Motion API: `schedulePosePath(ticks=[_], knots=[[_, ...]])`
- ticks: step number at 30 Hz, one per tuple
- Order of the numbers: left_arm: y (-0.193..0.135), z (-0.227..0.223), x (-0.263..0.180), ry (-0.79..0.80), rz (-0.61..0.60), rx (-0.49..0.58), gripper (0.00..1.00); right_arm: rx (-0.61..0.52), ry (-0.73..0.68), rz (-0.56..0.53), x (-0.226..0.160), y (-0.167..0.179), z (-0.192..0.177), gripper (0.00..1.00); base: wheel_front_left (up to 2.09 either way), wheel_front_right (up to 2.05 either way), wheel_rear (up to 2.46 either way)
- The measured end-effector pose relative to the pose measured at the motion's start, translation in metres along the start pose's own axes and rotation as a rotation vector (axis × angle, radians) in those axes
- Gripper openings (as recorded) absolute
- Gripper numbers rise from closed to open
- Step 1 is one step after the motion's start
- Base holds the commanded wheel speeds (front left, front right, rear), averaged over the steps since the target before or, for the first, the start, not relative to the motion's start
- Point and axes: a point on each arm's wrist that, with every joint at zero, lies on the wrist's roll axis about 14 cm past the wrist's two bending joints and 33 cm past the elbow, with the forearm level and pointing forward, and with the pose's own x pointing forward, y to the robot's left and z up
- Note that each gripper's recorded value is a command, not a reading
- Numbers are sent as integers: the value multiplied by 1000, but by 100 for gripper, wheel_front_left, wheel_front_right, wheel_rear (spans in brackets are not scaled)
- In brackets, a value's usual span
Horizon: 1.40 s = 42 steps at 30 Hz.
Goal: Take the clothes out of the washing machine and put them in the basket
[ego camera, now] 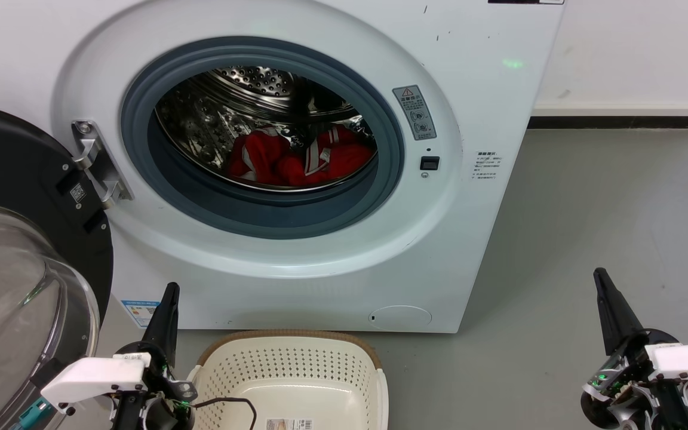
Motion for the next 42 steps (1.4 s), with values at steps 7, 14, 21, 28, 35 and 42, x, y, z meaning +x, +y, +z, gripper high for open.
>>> schedulePosePath(ticks=[7, 14, 21, 28, 35, 42], knots=[[0, 0, 0, 0, 0, 0, 0, 0, 0, 0, 0, 0, 0, 0, 0, 0, 0], [0, 0, 0, 0, 0, 0, 0, 0, 0, 0, 0, 0, 0, 0, 0, 0, 0], [0, 0, 0, 0, 0, 0, 0, 0, 0, 0, 0, 0, 0, 0, 0, 0, 0], [0, 0, 0, 0, 0, 0, 0, 0, 0, 0, 0, 0, 0, 0, 0, 0, 0], [0, 0, 0, 0, 0, 0, 0, 0, 0, 0, 0, 0, 0, 0, 0, 0, 0], [0, 0, 0, 0, 0, 0, 0, 0, 0, 0, 0, 0, 0, 0, 0, 0, 0]])
